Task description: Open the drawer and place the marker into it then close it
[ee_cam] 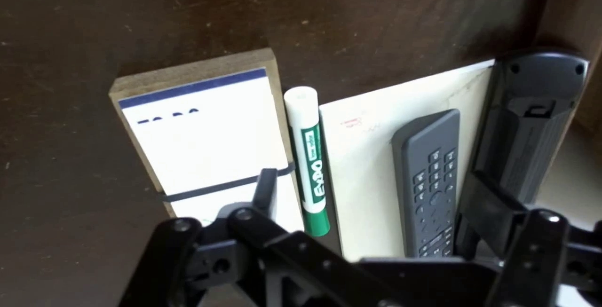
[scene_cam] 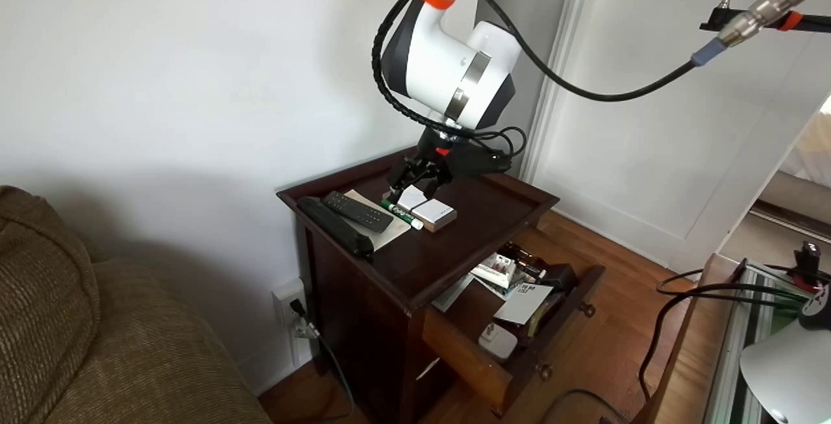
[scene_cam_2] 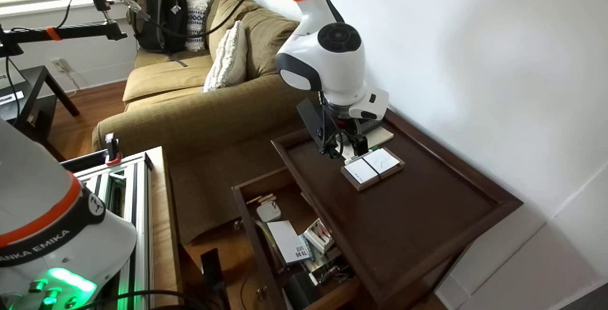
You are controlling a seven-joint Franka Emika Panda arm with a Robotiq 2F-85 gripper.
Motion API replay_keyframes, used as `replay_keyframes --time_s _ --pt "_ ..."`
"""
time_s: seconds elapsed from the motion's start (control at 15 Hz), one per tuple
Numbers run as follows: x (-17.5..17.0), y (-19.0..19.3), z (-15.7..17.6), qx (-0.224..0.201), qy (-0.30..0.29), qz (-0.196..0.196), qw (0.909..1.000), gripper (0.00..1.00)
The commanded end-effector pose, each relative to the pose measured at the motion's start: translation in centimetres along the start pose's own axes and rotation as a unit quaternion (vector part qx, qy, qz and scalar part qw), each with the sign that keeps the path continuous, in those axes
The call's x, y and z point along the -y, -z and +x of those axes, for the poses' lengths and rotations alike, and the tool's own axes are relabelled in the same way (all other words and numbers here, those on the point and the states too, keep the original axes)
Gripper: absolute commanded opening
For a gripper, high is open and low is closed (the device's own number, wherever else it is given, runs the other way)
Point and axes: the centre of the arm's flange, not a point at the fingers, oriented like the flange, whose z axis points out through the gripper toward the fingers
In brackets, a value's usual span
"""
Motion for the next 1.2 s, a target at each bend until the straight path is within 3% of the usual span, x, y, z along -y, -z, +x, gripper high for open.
replay_keyframes --time_s 0.0,1.13 --pt "-0.2 -2.2 0.3 0.018 0.015 0.010 0.9997 1.00" --pt "0.1 -4.3 -0.4 0.013 0.056 0.035 0.9977 1.00"
